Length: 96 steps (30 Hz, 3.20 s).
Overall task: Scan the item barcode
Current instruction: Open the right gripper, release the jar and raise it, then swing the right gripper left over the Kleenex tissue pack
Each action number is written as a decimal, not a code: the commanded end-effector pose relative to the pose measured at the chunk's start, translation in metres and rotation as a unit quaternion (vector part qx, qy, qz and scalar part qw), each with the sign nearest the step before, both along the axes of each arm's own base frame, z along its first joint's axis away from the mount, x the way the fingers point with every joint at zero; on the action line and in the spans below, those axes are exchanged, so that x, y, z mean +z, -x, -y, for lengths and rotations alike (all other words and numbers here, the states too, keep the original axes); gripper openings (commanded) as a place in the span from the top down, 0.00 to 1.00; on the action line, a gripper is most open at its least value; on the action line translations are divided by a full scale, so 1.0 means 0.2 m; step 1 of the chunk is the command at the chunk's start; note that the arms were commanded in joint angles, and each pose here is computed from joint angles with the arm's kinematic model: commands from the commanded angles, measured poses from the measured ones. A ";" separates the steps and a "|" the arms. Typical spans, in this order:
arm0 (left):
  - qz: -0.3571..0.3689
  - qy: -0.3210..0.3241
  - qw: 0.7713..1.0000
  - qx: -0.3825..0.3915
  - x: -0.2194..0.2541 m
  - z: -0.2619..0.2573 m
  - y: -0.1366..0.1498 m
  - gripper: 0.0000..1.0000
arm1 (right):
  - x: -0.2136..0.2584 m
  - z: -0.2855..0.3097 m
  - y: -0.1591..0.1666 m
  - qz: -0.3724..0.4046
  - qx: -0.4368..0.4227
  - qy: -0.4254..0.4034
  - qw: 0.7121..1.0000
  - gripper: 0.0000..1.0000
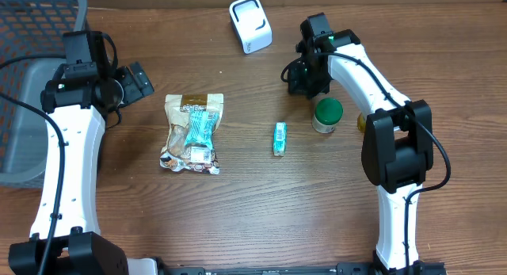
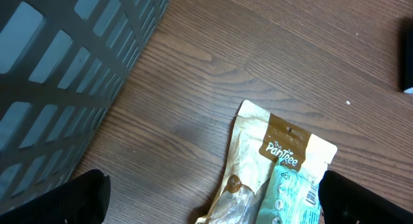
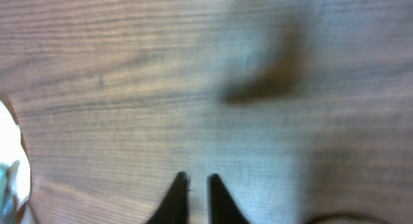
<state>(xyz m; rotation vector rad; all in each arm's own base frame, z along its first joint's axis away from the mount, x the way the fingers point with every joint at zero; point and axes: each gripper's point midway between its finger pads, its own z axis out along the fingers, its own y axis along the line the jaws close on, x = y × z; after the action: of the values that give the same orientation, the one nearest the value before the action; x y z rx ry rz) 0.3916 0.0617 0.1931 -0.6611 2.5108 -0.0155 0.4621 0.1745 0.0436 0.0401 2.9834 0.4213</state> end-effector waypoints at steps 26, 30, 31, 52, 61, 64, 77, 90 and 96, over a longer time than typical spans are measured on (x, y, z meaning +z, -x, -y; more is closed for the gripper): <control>0.004 -0.004 1.000 0.005 0.01 -0.03 -0.01 0.00 | 0.10 0.25 0.36 -0.111 -0.092 0.162 0.976 0.96; 0.003 -0.004 1.000 0.004 0.01 -0.02 -0.01 0.01 | 0.29 0.18 0.39 -0.074 -0.079 0.146 0.983 0.96; 0.003 -0.004 1.000 0.004 0.01 -0.02 -0.01 0.00 | 0.32 0.17 0.40 -0.069 -0.077 0.144 0.984 0.96; 0.003 -0.004 1.000 0.004 0.01 -0.02 -0.01 0.01 | 0.36 0.05 0.43 -0.073 -0.066 0.087 0.991 0.96; 0.003 -0.004 1.000 0.004 0.01 -0.02 -0.01 0.01 | 0.21 0.08 0.55 -0.116 -0.059 0.106 0.986 0.96; 0.003 -0.004 1.000 0.004 0.01 -0.02 -0.01 0.00 | 0.17 0.08 0.57 -0.123 -0.061 0.110 0.984 0.96; 0.003 -0.004 1.000 0.004 0.01 -0.02 -0.01 0.00 | 0.11 0.10 0.60 -0.135 -0.069 0.114 0.982 0.96; 0.003 -0.004 1.000 0.004 0.01 -0.02 -0.01 0.01 | 0.11 0.10 0.60 -0.136 -0.069 0.114 0.982 0.96; 0.003 -0.004 1.000 0.004 0.01 -0.02 -0.01 0.00 | 0.11 0.08 0.63 -0.145 -0.064 0.110 0.981 0.96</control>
<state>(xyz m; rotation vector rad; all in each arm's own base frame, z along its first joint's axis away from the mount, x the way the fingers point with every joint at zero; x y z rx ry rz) 0.3916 0.0618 0.1931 -0.6610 2.5105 -0.0156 0.3413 0.1545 0.0648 0.3043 3.2566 0.0637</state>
